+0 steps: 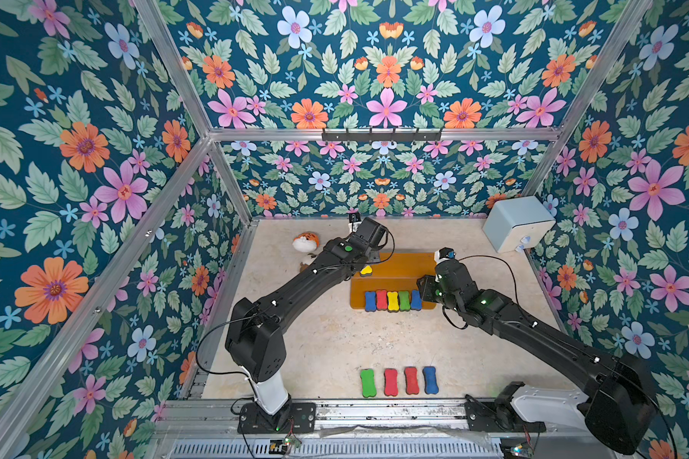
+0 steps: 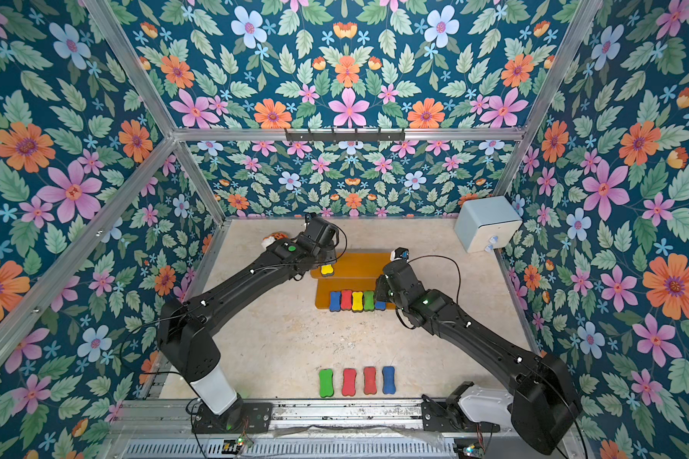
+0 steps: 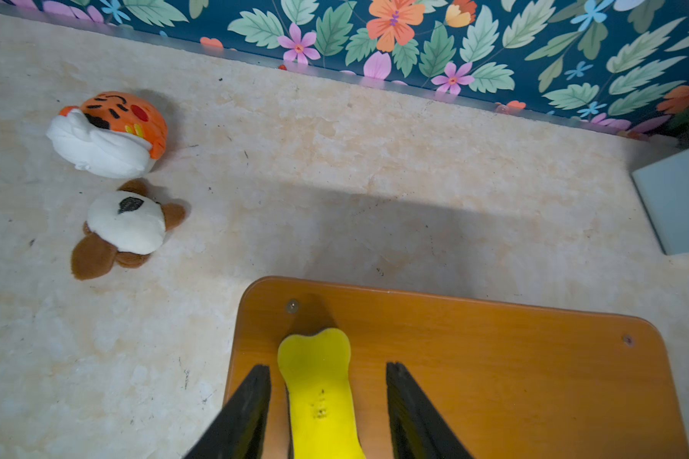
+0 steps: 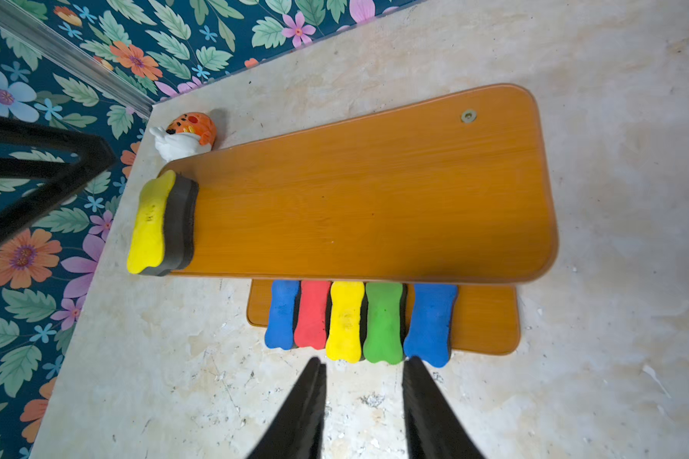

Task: Remove the whiteboard erasers from the shelf
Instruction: Place the whiteboard eraser at the center of the board, then pick up the whiteboard eraser from the shelf.

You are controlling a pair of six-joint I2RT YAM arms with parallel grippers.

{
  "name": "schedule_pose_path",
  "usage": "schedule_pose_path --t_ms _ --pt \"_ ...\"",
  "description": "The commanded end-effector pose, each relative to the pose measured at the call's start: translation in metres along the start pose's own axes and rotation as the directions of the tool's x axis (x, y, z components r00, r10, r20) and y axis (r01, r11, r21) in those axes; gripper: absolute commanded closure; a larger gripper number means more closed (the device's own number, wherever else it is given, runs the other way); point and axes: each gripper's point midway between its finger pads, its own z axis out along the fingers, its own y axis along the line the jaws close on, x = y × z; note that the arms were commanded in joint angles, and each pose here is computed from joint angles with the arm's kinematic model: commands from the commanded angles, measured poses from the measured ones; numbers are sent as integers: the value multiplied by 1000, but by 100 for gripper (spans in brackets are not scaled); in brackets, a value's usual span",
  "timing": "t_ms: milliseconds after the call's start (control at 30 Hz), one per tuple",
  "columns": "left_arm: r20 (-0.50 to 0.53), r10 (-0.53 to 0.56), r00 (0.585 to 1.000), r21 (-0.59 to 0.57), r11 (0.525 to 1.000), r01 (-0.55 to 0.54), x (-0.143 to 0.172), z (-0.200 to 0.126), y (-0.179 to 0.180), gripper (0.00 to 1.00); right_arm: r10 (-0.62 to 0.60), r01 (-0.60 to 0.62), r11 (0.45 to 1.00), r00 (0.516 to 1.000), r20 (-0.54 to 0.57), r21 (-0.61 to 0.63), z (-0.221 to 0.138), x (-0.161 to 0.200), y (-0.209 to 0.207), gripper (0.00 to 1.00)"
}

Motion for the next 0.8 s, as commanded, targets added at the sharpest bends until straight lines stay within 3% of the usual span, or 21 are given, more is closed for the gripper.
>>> schedule_pose_path --t_ms 0,267,400,767 --pt "12 -17 1000 -107 994 18 2 -4 12 46 -36 35 998 999 -19 -52 3 -1 1 62" --pt "-58 -94 994 -99 991 88 20 -6 1 44 -30 28 997 999 -30 -65 4 -5 -6 61" --pt "-193 -46 980 -112 993 24 34 -9 -3 42 -40 34 996 997 -63 -83 2 -5 0 61" --pt "-308 -88 947 -84 994 65 24 -9 2 41 -128 125 992 978 -165 -30 -2 -7 0 59"
